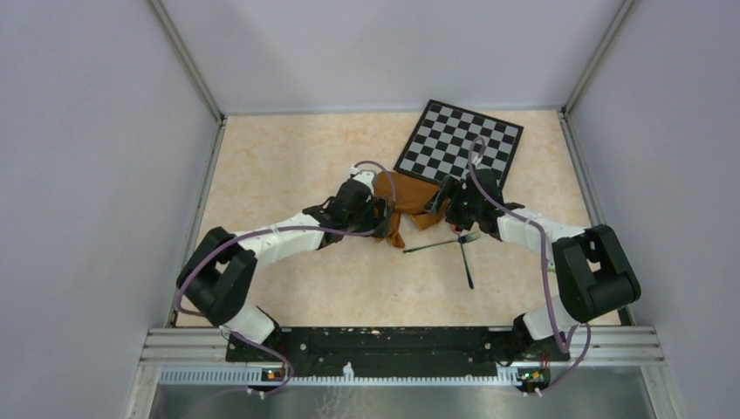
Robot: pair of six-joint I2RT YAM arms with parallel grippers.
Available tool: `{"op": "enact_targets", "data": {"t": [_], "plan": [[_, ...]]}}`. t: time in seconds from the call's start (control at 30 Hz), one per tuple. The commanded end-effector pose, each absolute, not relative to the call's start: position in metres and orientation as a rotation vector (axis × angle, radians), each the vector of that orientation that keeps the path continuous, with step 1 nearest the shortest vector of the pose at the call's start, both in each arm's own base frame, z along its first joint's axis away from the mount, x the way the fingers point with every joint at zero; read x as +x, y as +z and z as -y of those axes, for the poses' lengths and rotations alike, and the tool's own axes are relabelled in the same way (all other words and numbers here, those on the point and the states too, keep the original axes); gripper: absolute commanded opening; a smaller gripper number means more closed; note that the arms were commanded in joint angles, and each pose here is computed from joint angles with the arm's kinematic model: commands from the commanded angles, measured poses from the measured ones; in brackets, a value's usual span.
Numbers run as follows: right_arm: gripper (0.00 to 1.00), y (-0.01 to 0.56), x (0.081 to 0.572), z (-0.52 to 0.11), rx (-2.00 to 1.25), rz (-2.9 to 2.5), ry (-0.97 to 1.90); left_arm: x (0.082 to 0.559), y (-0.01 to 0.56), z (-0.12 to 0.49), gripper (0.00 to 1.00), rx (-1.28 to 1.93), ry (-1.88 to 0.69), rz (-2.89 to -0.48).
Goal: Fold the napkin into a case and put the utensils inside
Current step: Pick up the crumpled napkin from the center of the board.
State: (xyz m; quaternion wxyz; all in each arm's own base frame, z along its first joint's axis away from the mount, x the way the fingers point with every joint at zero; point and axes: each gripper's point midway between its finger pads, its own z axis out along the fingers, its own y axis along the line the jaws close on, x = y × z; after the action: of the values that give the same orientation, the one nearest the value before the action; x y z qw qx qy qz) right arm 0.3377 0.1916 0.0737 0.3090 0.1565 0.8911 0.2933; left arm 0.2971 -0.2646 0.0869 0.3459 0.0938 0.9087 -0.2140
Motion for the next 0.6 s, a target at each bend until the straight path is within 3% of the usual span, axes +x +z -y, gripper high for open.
{"op": "enact_targets", "data": {"t": [0.0, 0.07, 0.17, 0.37, 0.43, 0.5, 0.57], "plan": [[0.80, 0.070, 0.349, -0.185, 0.302, -2.376, 0.670, 0.332, 0.089, 0.267, 0.75, 0.099, -0.455, -2.327], [0.76, 0.066, 0.352, -0.190, 0.268, -2.380, 0.681, 0.338, 0.080, 0.258, 0.67, 0.057, -0.367, -2.343], [0.67, 0.058, 0.358, -0.203, 0.215, -2.411, 0.683, 0.351, 0.077, 0.251, 0.65, 0.012, -0.278, -2.337], [0.55, 0.049, 0.364, -0.215, 0.149, -2.446, 0.597, 0.369, 0.082, 0.275, 0.91, 0.047, -0.363, -2.328], [0.45, 0.046, 0.364, -0.215, 0.144, -2.449, 0.586, 0.375, 0.078, 0.276, 0.92, 0.031, -0.367, -2.330], [0.29, 0.046, 0.364, -0.215, 0.136, -2.446, 0.571, 0.380, 0.071, 0.272, 0.82, 0.004, -0.335, -2.360], [0.11, 0.049, 0.364, -0.215, 0.116, -2.435, 0.561, 0.388, 0.069, 0.265, 0.60, -0.016, -0.293, -2.366]]}}
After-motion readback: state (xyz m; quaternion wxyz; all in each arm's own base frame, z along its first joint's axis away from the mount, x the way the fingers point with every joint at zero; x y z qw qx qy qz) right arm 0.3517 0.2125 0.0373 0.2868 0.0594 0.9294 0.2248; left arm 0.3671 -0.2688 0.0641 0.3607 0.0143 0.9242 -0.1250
